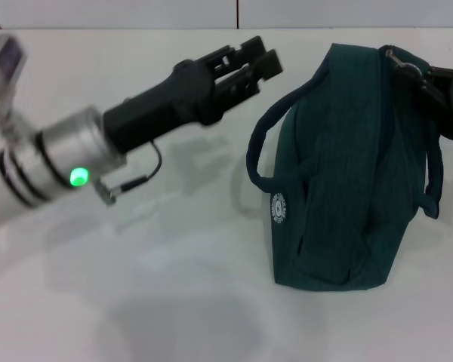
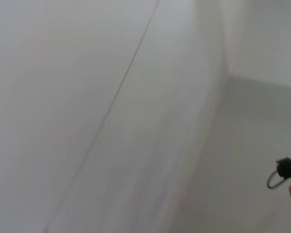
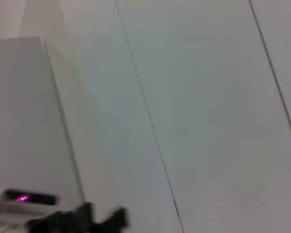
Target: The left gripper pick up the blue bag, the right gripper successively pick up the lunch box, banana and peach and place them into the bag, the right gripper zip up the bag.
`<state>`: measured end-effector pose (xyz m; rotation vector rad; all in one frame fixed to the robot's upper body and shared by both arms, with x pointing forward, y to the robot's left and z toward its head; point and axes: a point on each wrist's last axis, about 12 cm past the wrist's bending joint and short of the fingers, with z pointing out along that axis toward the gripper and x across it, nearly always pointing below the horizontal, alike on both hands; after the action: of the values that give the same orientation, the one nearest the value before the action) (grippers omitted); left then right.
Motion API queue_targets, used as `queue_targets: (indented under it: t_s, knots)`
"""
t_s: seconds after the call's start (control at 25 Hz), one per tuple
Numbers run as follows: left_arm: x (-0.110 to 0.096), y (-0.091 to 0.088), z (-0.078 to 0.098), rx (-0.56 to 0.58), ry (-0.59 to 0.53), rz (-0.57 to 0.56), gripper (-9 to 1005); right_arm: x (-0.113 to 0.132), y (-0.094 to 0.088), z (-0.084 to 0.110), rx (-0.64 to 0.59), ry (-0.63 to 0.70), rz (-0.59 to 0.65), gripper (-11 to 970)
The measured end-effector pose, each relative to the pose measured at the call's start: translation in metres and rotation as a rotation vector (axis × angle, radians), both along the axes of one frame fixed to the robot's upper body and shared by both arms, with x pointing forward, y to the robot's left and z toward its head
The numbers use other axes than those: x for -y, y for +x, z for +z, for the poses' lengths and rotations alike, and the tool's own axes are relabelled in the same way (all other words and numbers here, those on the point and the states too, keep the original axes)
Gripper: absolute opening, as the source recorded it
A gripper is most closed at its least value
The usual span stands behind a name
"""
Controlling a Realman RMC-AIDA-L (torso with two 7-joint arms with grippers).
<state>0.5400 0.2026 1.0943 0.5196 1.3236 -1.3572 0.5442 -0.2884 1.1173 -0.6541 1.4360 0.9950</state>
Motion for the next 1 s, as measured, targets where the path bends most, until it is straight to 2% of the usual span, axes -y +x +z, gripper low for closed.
queue_targets:
  t_s: [0.08, 0.2, 0.48, 1.0]
  knots:
    - [0.002, 0.017, 0.009, -0.118, 0.031, -0.063, 400, -0.001, -0.001, 0.001, 0.008, 0.002, 0.01, 14]
    - [0.009, 0.032, 0.011, -0.214, 0.079, -0.065, 524, -0.001, -0.002, 0.001, 0.015, 0.002, 0.017, 14]
    - [0.026, 0.037, 0.005, -0.277, 0.172, -0.102, 675, -0.001, -0.004, -0.001, 0.017, 0.007, 0.012, 15]
    - [0.044, 0.033, 0.008, -0.303, 0.158, -0.194, 669, -0.001, -0.003, -0.001, 0.027, 0.009, -0.003, 16]
